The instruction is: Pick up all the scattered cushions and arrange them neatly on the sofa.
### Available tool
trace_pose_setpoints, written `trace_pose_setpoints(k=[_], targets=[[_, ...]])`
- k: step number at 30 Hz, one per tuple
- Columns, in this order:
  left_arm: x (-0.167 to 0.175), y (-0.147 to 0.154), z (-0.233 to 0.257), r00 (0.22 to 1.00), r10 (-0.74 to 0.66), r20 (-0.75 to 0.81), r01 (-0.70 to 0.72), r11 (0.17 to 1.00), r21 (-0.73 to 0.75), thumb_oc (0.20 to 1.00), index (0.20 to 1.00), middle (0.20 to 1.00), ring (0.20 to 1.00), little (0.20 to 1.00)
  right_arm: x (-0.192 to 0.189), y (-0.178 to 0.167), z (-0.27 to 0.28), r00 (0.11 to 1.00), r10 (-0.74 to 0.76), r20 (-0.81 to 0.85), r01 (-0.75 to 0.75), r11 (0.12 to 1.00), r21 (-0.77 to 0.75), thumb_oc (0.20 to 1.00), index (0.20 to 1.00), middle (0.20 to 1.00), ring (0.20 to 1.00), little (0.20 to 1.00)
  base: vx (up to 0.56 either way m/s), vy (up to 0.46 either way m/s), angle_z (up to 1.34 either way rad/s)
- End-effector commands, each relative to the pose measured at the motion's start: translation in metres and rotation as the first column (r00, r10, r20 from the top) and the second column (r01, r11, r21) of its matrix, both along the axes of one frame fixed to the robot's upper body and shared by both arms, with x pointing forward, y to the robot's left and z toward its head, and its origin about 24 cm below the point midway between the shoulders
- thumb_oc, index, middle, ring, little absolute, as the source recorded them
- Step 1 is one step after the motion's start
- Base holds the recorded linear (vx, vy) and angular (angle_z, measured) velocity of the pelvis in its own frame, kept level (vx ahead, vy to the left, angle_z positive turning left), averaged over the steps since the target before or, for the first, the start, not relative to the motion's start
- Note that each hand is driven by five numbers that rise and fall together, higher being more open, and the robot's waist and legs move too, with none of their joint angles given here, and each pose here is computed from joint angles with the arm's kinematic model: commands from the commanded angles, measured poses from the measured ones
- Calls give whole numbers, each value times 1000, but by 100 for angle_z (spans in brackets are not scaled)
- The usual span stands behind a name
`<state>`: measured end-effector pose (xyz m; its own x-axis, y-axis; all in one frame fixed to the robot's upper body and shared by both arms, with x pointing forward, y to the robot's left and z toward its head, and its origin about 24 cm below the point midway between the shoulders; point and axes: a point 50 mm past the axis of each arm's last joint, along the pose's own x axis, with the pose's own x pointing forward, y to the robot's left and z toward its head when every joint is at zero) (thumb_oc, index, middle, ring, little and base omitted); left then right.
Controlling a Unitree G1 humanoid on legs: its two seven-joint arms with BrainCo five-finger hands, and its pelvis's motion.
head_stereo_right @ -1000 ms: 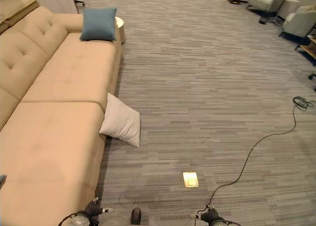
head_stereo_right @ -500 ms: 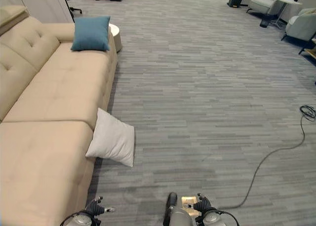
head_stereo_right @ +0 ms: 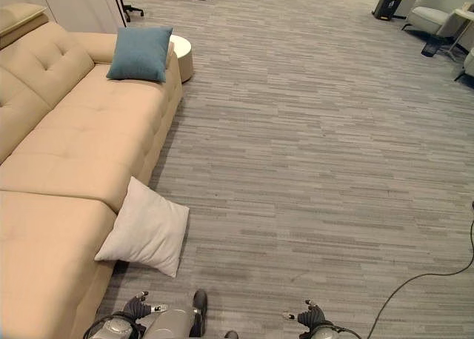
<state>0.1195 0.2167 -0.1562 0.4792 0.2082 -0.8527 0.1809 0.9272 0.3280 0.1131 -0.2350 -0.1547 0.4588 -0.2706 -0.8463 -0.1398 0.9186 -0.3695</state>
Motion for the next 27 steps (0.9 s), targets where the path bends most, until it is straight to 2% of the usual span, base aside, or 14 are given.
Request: trace_pose_setpoints(k=[1, 6, 14, 23, 27], targets=[[3, -13, -2, 999, -42, -2, 42, 999, -19, 1000, 1000, 1000, 1000, 1000, 15, 2, 6, 997, 0, 75, -2, 1000, 18, 1000, 1000, 1000, 1000, 1000, 183, 161, 7], [9, -6, 1, 999, -38, 10, 38, 999, -4, 1000, 1000, 1000, 1000, 1000, 27, 11, 8, 994, 45, 103, -49, 998, 29, 1000, 1000, 1000, 1000, 1000, 139, 95, 28], [2, -1, 0, 999, -36, -10, 36, 999, 8, 1000, 1000, 1000, 1000, 1000, 32, 21, 9, 988, 98, 120, -105, 993, 53, 1000, 1000, 1000, 1000, 1000, 275, -131, 45], [6, -6, 1, 998, -54, 14, 54, 999, 5, 1000, 1000, 1000, 1000, 1000, 20, 15, 7, 991, 53, 120, -60, 997, 55, 1000, 1000, 1000, 1000, 1000, 187, -174, 134], [28, -8, 8, 994, -77, 72, 77, 997, 11, 1000, 1000, 1000, 1000, 1000, 21, 9, 9, 990, -19, 141, 10, 998, 59, 1000, 1000, 1000, 1000, 1000, 39, -123, 207]])
